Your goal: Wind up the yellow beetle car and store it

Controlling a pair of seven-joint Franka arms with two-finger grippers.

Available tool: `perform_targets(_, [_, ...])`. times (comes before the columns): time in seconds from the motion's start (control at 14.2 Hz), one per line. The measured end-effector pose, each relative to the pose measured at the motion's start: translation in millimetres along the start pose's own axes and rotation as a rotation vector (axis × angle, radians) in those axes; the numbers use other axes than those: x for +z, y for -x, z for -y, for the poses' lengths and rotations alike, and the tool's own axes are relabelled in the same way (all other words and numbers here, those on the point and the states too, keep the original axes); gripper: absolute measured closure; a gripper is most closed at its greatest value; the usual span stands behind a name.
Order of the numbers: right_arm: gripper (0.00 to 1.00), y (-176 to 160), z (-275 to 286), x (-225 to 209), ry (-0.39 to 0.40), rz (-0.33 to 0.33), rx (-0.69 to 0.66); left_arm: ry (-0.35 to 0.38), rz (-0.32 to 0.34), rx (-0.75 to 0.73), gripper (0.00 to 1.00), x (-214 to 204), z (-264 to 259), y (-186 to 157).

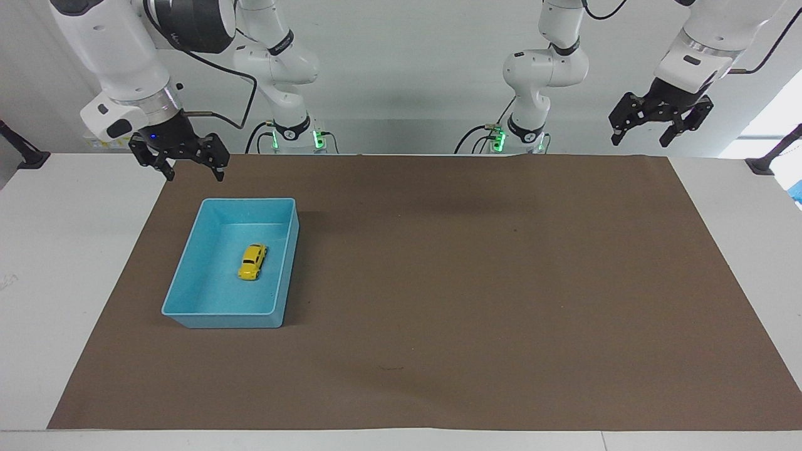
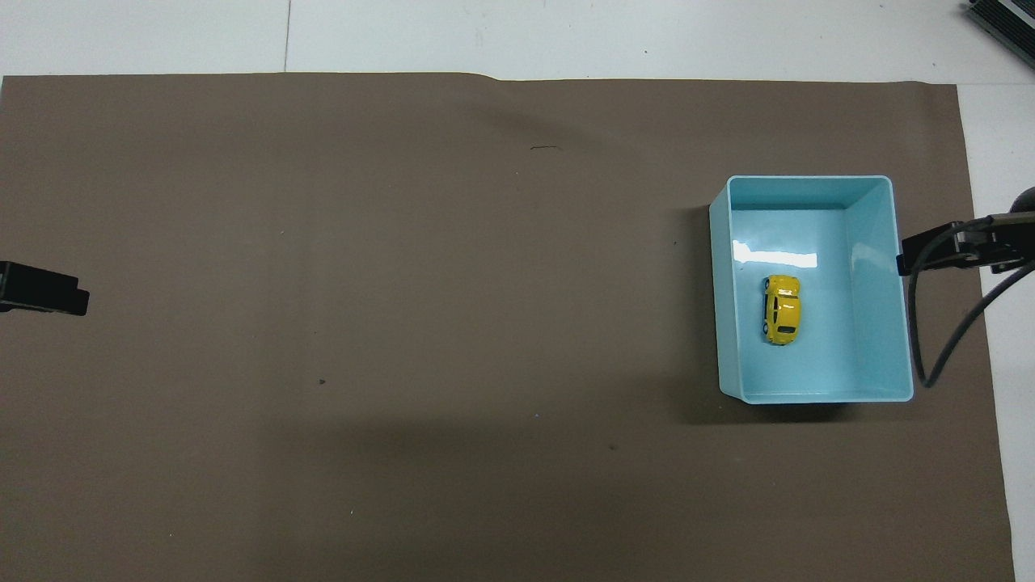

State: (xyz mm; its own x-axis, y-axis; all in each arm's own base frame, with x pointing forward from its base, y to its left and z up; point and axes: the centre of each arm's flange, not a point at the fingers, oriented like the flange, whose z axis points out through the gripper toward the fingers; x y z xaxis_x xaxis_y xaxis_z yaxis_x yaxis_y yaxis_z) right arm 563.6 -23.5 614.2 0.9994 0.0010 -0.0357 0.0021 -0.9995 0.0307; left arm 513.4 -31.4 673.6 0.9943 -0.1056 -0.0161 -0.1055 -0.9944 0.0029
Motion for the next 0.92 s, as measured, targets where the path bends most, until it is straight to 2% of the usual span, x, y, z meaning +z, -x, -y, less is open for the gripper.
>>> perform_targets(0.92, [0.00, 0.2, 3.4, -0.8, -0.001, -0.001, -0.006, 0.000, 0.000, 0.000, 0.00, 0.0, 0.0, 0.0])
